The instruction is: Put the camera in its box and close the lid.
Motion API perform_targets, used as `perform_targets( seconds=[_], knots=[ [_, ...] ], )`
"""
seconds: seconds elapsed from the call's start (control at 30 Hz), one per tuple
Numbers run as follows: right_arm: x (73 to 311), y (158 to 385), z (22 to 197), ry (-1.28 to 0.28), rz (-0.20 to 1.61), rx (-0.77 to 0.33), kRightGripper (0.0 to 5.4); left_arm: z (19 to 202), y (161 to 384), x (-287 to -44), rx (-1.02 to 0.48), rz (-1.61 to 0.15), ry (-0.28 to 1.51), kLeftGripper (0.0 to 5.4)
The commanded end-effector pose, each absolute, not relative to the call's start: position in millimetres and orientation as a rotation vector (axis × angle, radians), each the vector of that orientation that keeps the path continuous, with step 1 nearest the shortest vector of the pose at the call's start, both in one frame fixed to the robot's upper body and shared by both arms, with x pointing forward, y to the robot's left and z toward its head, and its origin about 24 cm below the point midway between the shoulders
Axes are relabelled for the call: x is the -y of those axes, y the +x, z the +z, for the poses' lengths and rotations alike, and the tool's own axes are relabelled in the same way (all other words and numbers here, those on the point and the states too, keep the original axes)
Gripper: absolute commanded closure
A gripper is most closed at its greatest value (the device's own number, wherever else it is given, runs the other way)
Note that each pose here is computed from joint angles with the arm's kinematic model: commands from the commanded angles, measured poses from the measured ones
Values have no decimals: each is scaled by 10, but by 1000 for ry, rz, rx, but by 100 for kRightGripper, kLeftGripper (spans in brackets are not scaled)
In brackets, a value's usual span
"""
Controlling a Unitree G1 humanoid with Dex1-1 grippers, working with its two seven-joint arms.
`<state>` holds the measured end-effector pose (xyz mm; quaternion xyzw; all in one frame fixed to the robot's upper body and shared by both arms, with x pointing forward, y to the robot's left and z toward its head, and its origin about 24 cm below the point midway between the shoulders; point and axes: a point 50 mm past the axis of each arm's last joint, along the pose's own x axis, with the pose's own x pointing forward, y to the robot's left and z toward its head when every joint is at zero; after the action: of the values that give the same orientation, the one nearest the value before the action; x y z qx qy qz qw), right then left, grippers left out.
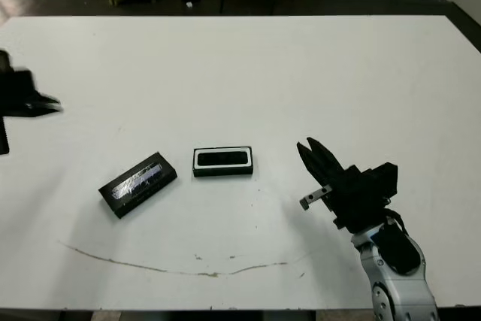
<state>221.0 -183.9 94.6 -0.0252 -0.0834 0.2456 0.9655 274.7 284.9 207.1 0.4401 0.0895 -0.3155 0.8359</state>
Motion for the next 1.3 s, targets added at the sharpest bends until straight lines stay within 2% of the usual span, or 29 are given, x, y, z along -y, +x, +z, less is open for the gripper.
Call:
perform_targets(
  seconds=[0.03,0.13,0.23,0.37,0.5,0.63,0.93,1.17,1.3],
  knots=[
    [1871,2205,896,-50,501,154,538,1950,2612,-2775,-99,-567,776,540],
    [1876,2199,898,-45,501,148,538,1876,2486,-2664,28,-433,643,540],
    [1881,2198,895,-44,504,147,540,1808,2367,-2558,61,-348,554,501],
    [1876,2196,896,-42,504,139,540,1778,2230,-2432,52,-380,546,409],
    [1875,2191,887,-46,499,134,540,1651,2113,-2347,15,-491,558,313],
    [1874,2185,887,-52,497,136,540,1507,2065,-2303,-11,-556,527,217],
    [1875,2190,876,-29,512,140,540,1319,1988,-2301,-44,-665,445,5],
    [1880,2182,864,-15,512,112,540,1283,2000,-2267,-94,-776,454,2],
    [1880,2174,846,-10,512,127,540,1183,2057,-2266,-105,-805,445,2]
  ],
)
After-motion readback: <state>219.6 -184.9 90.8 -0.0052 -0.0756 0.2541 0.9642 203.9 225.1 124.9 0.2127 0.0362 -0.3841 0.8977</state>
